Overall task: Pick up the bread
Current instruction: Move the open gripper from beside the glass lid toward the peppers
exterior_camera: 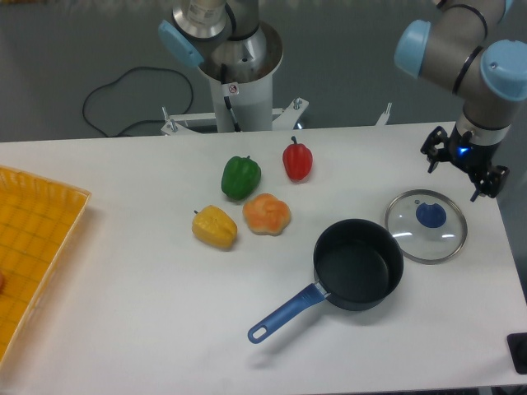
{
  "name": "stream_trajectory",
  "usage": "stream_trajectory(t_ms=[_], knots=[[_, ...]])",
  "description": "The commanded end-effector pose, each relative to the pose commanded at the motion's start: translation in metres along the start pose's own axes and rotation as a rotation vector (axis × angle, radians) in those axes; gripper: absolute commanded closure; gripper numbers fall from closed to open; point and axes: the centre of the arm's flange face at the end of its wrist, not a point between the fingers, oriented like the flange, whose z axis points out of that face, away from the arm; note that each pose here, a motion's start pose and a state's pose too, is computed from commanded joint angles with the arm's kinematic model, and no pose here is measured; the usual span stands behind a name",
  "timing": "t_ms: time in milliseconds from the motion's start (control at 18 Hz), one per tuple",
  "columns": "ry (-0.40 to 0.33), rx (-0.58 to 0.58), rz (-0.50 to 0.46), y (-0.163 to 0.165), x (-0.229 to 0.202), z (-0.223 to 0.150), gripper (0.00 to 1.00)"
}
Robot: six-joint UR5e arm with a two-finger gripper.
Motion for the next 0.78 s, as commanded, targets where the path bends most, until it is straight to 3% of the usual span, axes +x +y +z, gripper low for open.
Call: stream_trajectory(t_ms=[333, 500, 778], knots=[[0.005, -0.001, -0.008, 0.002, 0.01, -0.008, 0.0], [0.036, 0.003, -0.025, 0.009, 0.034, 0.001, 0.0], [0.029, 0.008, -0.1, 0.033, 0.068, -0.015, 0.0]])
